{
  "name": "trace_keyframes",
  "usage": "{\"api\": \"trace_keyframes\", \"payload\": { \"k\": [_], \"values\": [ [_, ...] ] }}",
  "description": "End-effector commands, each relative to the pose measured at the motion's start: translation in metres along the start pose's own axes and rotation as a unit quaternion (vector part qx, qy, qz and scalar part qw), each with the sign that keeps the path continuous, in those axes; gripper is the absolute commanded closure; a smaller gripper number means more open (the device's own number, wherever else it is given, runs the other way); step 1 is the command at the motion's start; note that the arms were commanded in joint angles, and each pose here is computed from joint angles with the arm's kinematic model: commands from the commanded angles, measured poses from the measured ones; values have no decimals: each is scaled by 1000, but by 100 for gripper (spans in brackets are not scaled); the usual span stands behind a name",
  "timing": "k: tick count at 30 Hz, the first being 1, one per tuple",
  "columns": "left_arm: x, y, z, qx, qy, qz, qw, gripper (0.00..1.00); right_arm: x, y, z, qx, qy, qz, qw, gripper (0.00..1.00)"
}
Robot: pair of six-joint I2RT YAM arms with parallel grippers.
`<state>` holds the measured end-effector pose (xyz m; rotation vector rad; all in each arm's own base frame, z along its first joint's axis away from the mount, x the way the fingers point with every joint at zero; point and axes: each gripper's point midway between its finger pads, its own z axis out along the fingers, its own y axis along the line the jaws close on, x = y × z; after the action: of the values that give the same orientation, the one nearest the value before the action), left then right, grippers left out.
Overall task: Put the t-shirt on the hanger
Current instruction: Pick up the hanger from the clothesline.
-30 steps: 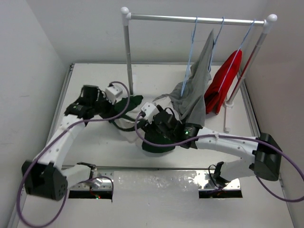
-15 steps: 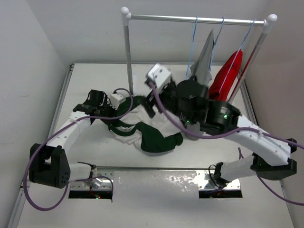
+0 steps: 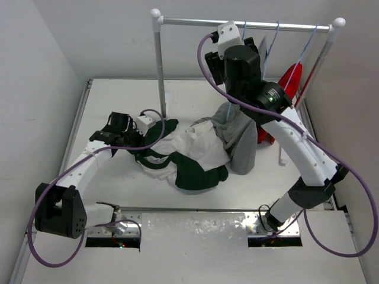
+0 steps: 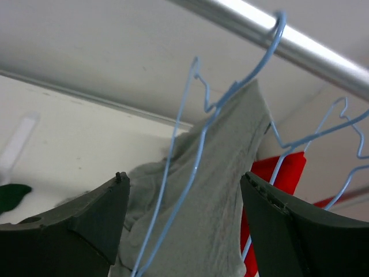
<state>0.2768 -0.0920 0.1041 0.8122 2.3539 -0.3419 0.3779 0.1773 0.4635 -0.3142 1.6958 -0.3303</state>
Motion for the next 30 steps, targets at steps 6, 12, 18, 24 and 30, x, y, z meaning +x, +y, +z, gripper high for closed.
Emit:
{"api": "trace_keyframes", "payload": {
  "k": [6, 12, 18, 24, 30],
  "values": [
    [-15, -3, -8, 3, -40, 15, 999, 100, 62, -17, 68, 43, 51, 39, 997, 29],
    [-14, -4, -9, 3, -40, 17, 999, 100, 81, -12, 75, 29, 49, 50, 997, 59],
    [-14, -4, -8, 5, -39, 19, 999, 100, 75, -18, 67, 27, 38, 49, 998, 93],
    [-13, -6, -8, 9, -38, 21, 999, 100, 57, -24, 59, 19, 12, 60, 998, 100],
    [-14, -5, -8, 7, -38, 20, 999, 100, 31, -38, 45, 15, -32, 87, 996, 100]
  ]
}}
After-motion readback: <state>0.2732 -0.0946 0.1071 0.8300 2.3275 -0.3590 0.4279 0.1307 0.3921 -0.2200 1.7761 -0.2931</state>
